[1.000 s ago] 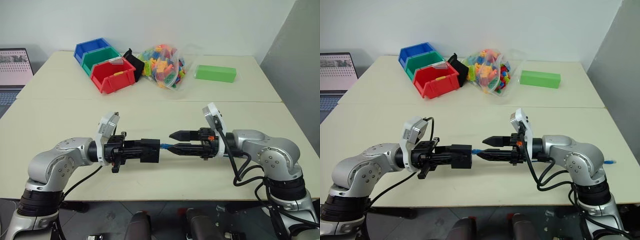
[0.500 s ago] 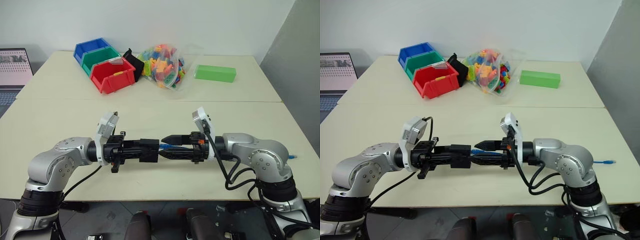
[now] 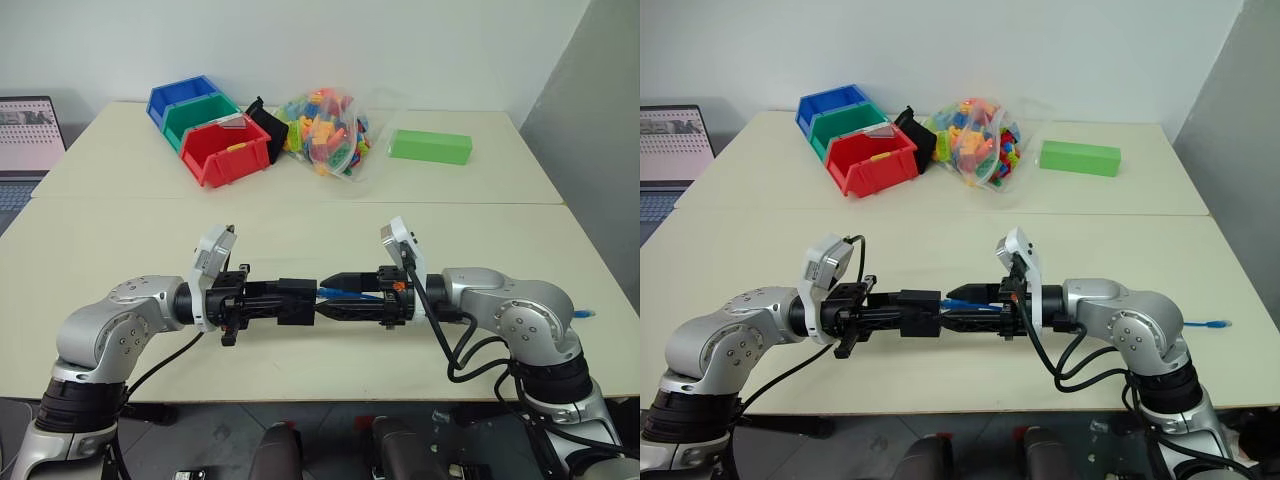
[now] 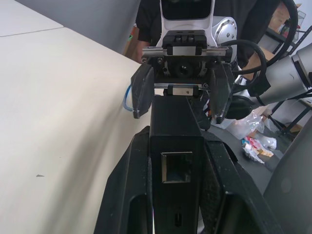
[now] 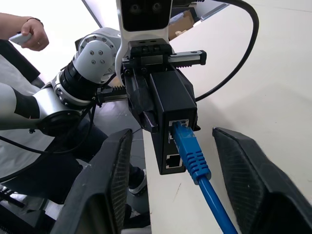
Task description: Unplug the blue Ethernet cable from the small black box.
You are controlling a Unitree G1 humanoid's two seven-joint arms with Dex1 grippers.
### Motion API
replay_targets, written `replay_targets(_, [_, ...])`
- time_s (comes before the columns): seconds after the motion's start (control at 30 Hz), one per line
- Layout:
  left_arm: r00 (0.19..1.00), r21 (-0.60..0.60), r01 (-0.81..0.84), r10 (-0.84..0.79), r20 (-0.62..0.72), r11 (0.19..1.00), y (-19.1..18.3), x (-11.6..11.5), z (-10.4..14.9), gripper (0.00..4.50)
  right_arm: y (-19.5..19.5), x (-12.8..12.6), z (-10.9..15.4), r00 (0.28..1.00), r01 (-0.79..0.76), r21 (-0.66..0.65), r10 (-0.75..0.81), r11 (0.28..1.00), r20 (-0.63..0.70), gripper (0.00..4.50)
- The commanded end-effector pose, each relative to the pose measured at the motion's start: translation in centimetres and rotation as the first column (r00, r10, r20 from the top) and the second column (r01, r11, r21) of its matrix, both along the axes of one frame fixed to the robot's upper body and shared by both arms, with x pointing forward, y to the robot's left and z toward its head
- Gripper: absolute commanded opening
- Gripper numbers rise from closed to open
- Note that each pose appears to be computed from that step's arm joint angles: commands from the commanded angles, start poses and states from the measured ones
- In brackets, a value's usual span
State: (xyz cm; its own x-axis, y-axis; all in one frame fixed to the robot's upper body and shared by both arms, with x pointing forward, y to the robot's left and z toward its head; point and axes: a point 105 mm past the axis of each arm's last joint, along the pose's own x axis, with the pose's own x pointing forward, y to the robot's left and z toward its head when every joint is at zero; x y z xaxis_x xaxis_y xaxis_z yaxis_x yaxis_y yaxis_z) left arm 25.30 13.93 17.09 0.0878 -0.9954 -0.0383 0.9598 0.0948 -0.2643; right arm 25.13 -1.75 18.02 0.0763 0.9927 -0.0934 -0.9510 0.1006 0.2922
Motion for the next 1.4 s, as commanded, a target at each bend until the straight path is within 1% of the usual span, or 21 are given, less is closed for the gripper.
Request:
replay_targets(0.03, [0.999, -0.006, 0.017, -0.017, 0.033, 1.0, -0.3, -0.3, 0.5, 0.8, 0.3, -0.5, 0.9, 0.998, -0.035, 0.014, 0.034, 0.999, 0.046, 1.58])
replay_targets(0.07, [0.999, -0.006, 0.018, -0.018, 0.034, 1.0, -0.3, -0.3, 0.5, 0.8, 0.2, -0.5, 0.9, 0.998, -0.035, 0.013, 0.035, 0.999, 0.046, 1.43])
replay_targets(0.2, [0.999, -0.01, 0.023, -0.022, 0.034, 1.0, -0.4, -0.3, 0.6, 0.8, 0.3, -0.6, 0.9, 0.998, -0.04, 0.008, 0.039, 0.999, 0.049, 0.46])
replay_targets(0.27, [0.999, -0.012, 0.024, -0.024, 0.034, 1.0, -0.5, -0.4, 0.6, 0.8, 0.3, -0.6, 0.8, 0.998, -0.042, 0.003, 0.042, 0.999, 0.053, 0.06])
replay_targets(0.5, [0.999, -0.015, 0.039, -0.038, 0.028, 0.999, -0.6, -0.6, 0.6, 0.8, 0.3, -0.7, 0.6, 0.997, -0.052, -0.007, 0.052, 0.999, 0.048, 0.06])
replay_targets(0.63, [0.999, -0.008, 0.025, -0.025, 0.025, 1.0, 0.0, -0.7, 0.6, 0.8, -0.4, -0.5, 0.1, 0.999, -0.041, -0.024, 0.041, 0.999, 0.025, 0.06])
replay_targets(0.87, [0.99, 0.009, -0.135, 0.135, 0.036, 0.991, 3.1, 0.4, 0.4, 0.8, -3.1, 0.7, -1.3, 0.998, 0.055, -0.077, -0.055, 0.996, 0.003, 0.05])
replay_targets(0.93, [0.98, 0.018, -0.195, 0.194, 0.041, 0.981, 4.2, 0.7, 0.3, 0.8, -3.7, 1.6, -1.3, 0.993, 0.117, -0.069, -0.116, 0.991, 0.023, 0.05])
replay_targets(1.0, [0.965, 0.026, -0.26, 0.258, 0.049, 0.965, 5.2, 1.1, 0.1, 0.8, -3.9, 3.0, -0.6, 0.977, 0.202, -0.032, -0.199, 0.979, 0.071, 0.05])
replay_targets(1.07, [0.954, 0.038, -0.296, 0.293, 0.055, 0.955, 5.7, 1.3, 0.0, 0.8, -3.9, 5.0, 0.1, 0.945, 0.305, 0.004, -0.303, 0.952, 0.123, 0.05])
replay_targets(1.1, [0.945, 0.039, -0.325, 0.323, 0.059, 0.945, 5.9, 1.6, -0.1, 0.8, -3.8, 6.3, 0.4, 0.917, 0.366, 0.015, -0.363, 0.931, 0.166, 0.05])
replay_targets(1.13, [0.938, 0.039, -0.345, 0.342, 0.061, 0.938, 6.0, 1.8, -0.2, 0.8, -3.8, 7.7, 0.6, 0.878, 0.436, 0.023, -0.431, 0.9, 0.208, 0.05])
replay_targets(1.17, [0.925, 0.05, -0.377, 0.372, 0.076, 0.925, 6.0, 2.1, -0.5, 0.8, -3.9, 10.0, 0.6, 0.806, 0.543, 0.02, -0.527, 0.84, 0.269, 0.05])
replay_targets(1.2, [0.916, 0.058, -0.397, 0.392, 0.086, 0.916, 6.0, 2.3, -0.7, 0.8, -3.9, 11.5, 0.6, 0.751, 0.606, 0.02, -0.581, 0.795, 0.313, 0.05])
replay_targets(1.23, [0.911, 0.068, -0.409, 0.402, 0.093, 0.91, 5.9, 2.4, -0.8, 0.8, -3.9, 12.7, 0.4, 0.704, 0.651, 0.006, -0.606, 0.759, 0.37, 0.05])
replay_targets(1.27, [0.902, 0.081, -0.427, 0.418, 0.113, 0.9, 5.9, 2.7, -1.1, 0.8, -4.2, 14.3, -0.1, 0.634, 0.718, -0.016, -0.643, 0.696, 0.429, 0.05])
replay_targets(1.33, [0.875, 0.078, -0.475, 0.461, 0.148, 0.877, 5.8, 3.5, -1.0, 0.8, -4.0, 16.7, -1.0, 0.539, 0.791, -0.059, -0.646, 0.609, 0.541, 0.05])
replay_targets(1.4, [0.853, 0.069, -0.509, 0.492, 0.172, 0.858, 5.8, 4.1, -0.9, 0.8, -3.8, 17.9, -1.5, 0.5, 0.816, -0.069, -0.641, 0.574, 0.582, 0.05])
